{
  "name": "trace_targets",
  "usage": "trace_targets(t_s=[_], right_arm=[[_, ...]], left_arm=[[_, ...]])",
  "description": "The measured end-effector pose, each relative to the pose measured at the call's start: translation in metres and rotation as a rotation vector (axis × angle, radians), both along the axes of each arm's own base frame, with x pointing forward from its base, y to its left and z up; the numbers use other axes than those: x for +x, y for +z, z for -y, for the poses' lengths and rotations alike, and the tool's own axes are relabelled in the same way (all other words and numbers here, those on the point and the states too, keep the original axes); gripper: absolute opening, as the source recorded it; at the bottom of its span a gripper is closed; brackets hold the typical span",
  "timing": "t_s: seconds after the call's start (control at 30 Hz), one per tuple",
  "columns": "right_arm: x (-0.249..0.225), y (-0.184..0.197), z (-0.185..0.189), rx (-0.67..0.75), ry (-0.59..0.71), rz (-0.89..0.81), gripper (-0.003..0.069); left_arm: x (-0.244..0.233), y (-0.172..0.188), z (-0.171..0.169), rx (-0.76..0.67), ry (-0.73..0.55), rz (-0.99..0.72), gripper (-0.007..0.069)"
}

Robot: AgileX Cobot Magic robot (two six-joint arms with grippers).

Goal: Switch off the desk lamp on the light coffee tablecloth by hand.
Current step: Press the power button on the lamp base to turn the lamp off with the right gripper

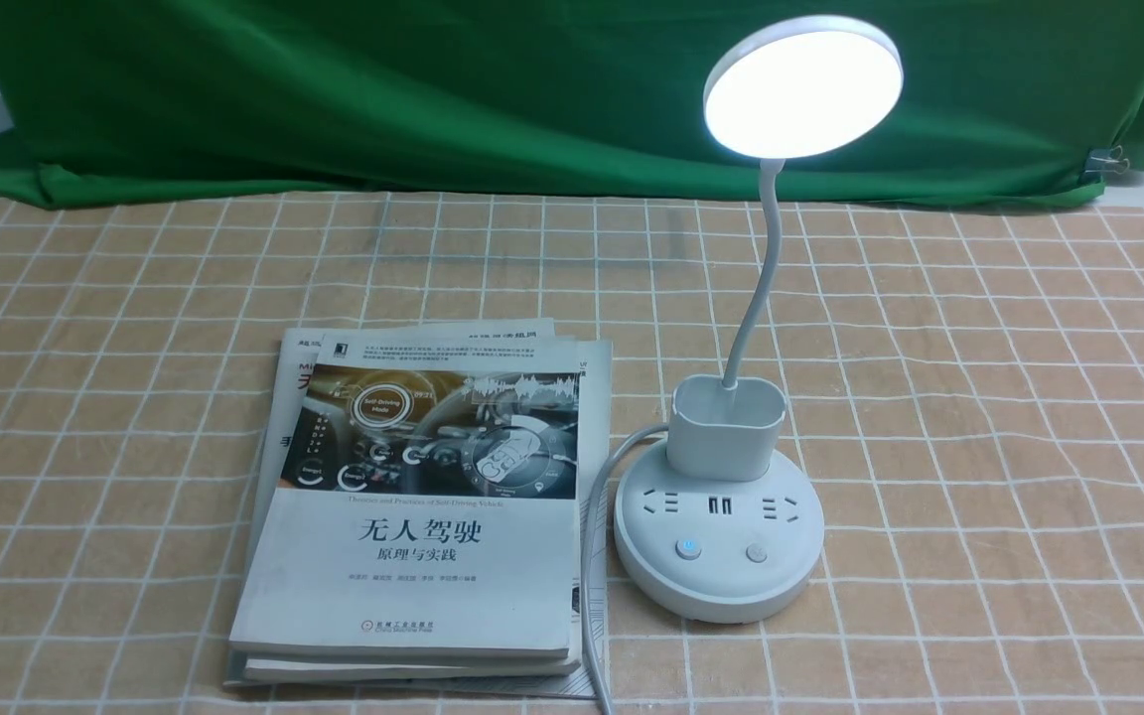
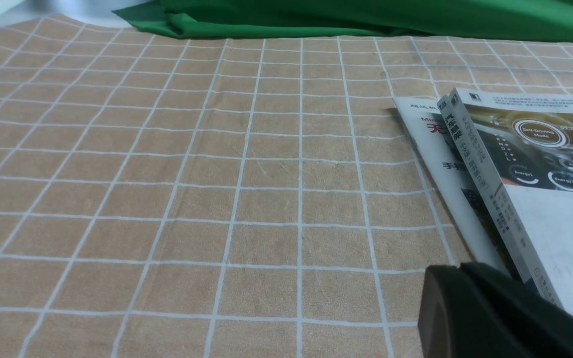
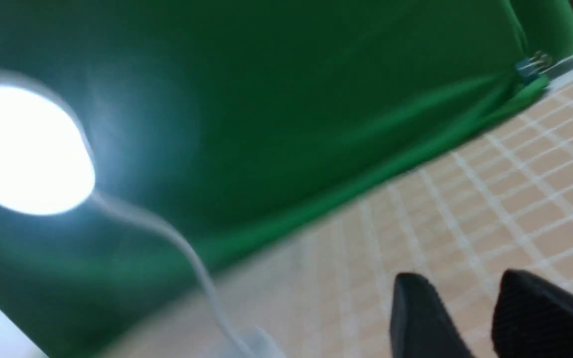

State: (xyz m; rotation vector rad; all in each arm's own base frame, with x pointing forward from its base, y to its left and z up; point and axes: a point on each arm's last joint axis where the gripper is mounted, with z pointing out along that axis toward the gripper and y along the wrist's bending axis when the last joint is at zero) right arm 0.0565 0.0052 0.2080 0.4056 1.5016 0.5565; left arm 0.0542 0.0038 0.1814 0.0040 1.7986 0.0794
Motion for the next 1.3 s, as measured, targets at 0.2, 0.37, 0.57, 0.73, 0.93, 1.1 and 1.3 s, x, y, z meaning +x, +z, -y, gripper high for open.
trace_targets(t_s=[0.2,0.37,0.57,0.73,0.93,1.1,1.3], right_arm=[[-0.001,0.010,0.002,0.103,-0.016,0.100,0.0225],[0.000,0.028,-0.006,-0.043,0.083,-0.052,0.0067],[0.022,0.077,-0.025,-0.355,0.324,-0.426,0.0039],[0.066,0.077,-0.039,-0.503,0.467,-0.746,0.0039],[0.121,0.045,-0.059,-0.583,0.594,-1.039,0.0039],[0.152,0.029,-0.096,-0.679,0.720,-1.083,0.0039],[0.184,0.013,-0.153,-0.818,0.834,-1.110,0.0039]], left_arm=[[0.000,0.000,0.000,0.000,0.000,0.000,0.0004],[0.000,0.000,0.000,-0.001,0.000,0.000,0.0004],[0.000,0.000,0.000,-0.001,0.000,0.000,0.0004],[0.000,0.000,0.000,-0.001,0.000,0.000,0.0004],[0.000,0.000,0.000,-0.001,0.000,0.000,0.0004],[0.000,0.000,0.000,-0.001,0.000,0.000,0.0004],[0.000,0.000,0.000,-0.001,0.000,0.000,0.0004]])
